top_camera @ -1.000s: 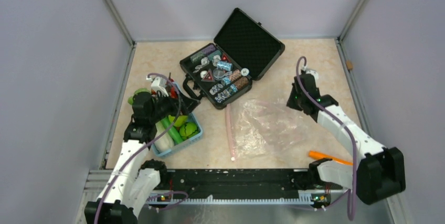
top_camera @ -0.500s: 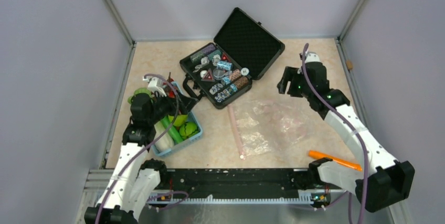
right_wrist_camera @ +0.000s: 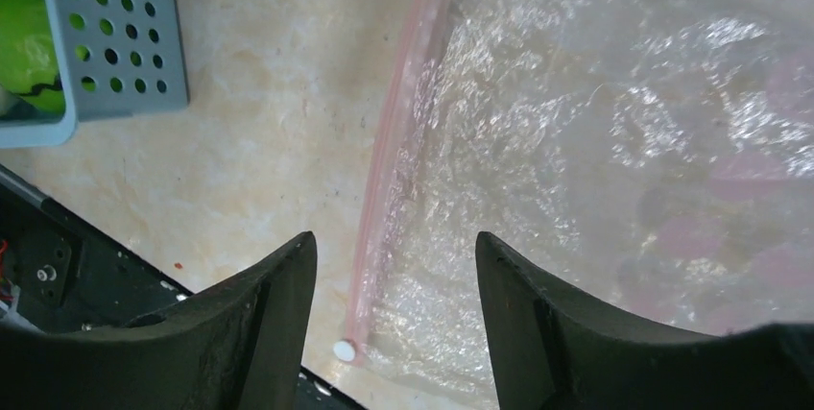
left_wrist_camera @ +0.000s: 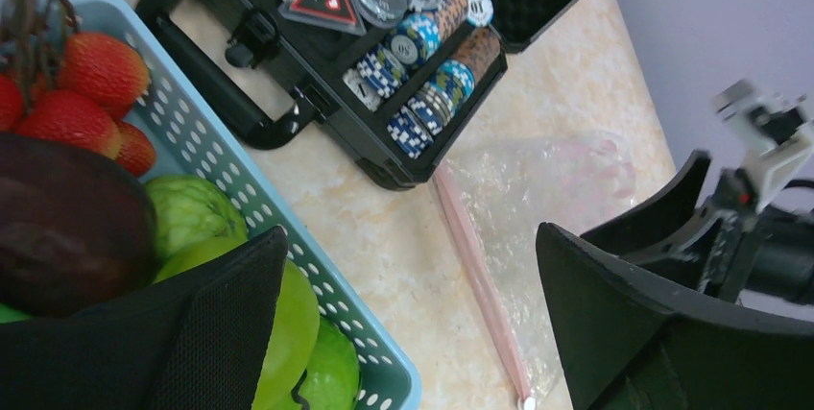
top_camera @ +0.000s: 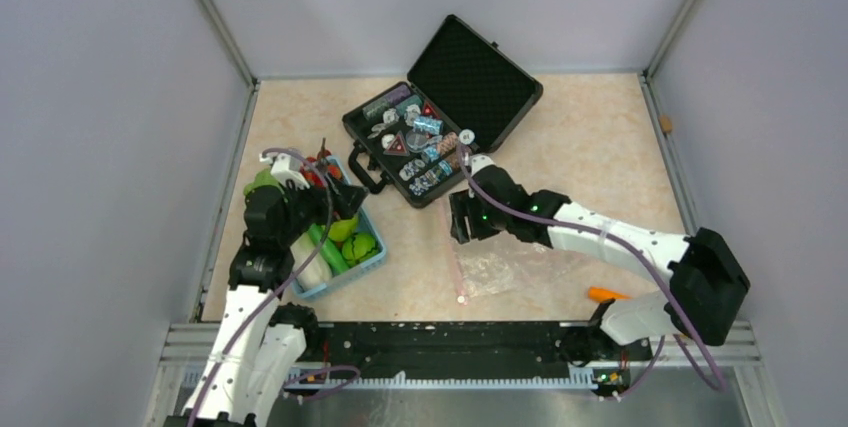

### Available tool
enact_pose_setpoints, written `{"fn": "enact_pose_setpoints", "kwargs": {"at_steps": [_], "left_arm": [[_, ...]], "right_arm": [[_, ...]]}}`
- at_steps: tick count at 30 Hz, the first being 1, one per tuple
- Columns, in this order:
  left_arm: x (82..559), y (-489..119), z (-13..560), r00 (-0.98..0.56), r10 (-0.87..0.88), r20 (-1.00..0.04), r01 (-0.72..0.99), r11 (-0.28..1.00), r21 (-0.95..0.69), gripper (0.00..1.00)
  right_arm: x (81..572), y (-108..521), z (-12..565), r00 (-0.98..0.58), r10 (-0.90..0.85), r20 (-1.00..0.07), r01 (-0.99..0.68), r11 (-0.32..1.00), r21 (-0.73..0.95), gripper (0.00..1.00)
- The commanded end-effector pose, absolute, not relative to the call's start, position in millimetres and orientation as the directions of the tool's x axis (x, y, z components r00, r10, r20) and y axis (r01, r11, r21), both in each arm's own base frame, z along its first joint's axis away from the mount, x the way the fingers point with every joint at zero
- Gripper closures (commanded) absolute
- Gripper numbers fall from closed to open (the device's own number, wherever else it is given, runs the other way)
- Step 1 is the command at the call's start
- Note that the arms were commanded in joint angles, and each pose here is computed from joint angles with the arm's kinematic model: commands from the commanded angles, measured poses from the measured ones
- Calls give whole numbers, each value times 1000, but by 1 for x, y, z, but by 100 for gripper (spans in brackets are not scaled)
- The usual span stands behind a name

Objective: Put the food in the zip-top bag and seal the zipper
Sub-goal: Pick up the zipper food storage bag at the center of the board.

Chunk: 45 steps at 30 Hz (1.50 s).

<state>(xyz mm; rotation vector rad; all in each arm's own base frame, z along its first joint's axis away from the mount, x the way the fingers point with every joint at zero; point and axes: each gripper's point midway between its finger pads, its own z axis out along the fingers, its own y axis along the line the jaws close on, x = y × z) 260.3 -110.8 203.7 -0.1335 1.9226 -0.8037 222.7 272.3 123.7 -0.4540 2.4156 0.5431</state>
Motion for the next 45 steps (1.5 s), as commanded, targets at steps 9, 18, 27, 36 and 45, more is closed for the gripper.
{"fn": "enact_pose_setpoints", "kwargs": {"at_steps": [9, 18, 27, 36, 45], "left_arm": [[253, -78, 233, -283, -497, -820, 160, 819, -552, 1], [249, -70, 231, -259, -512, -819, 121, 824, -553, 1], [250, -69, 228, -260, -521, -813, 107, 821, -561, 1], [248, -47, 220, -214, -587, -781, -40, 804, -593, 1], [246, -39, 219, -175, -597, -783, -72, 801, -594, 1]], "right_arm": [[220, 304, 78, -751, -209, -627, -343, 934, 100, 42], [216, 308, 63, -754, -247, -609, -347, 937, 49, 46], [215, 304, 59, -738, -274, -617, -297, 952, -67, 47], [211, 304, 53, -720, -261, -643, -271, 959, -85, 53], [210, 305, 40, -729, -286, -622, -266, 956, -126, 51]]}}
